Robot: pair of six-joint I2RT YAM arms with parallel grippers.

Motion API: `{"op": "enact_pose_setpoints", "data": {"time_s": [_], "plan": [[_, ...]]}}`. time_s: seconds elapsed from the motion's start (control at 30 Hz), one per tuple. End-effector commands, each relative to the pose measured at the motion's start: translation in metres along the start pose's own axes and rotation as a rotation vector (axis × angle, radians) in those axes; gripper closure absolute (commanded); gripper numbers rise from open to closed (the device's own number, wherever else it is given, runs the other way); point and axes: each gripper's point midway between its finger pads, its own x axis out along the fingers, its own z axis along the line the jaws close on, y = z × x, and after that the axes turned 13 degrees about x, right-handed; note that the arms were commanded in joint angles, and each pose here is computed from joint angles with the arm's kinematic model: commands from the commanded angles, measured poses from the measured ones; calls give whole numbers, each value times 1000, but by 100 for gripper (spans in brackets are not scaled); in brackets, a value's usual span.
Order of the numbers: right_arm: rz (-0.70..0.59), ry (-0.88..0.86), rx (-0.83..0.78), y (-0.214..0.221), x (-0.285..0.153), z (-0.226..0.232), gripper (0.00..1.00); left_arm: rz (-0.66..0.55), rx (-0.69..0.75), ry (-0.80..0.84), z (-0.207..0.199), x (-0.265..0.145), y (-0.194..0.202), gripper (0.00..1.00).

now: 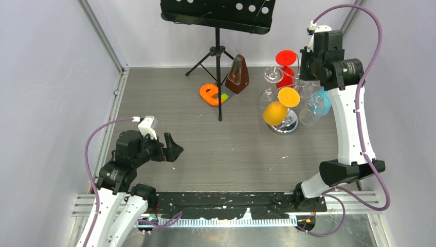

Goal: Take the wine glass off the wine glass rack
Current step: Pick up the wine rack from the center of the board.

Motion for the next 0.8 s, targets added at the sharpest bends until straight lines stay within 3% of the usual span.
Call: {"op": "enact_pose_setpoints", "data": {"time_s": [0.0, 0.77], "plan": [[-427, -120, 107, -110, -66, 19, 94, -18, 22, -8, 2, 1, -4, 1], [-408, -258, 47, -95, -100, 69, 94, -17, 22, -11, 2, 0, -5, 1]]}}
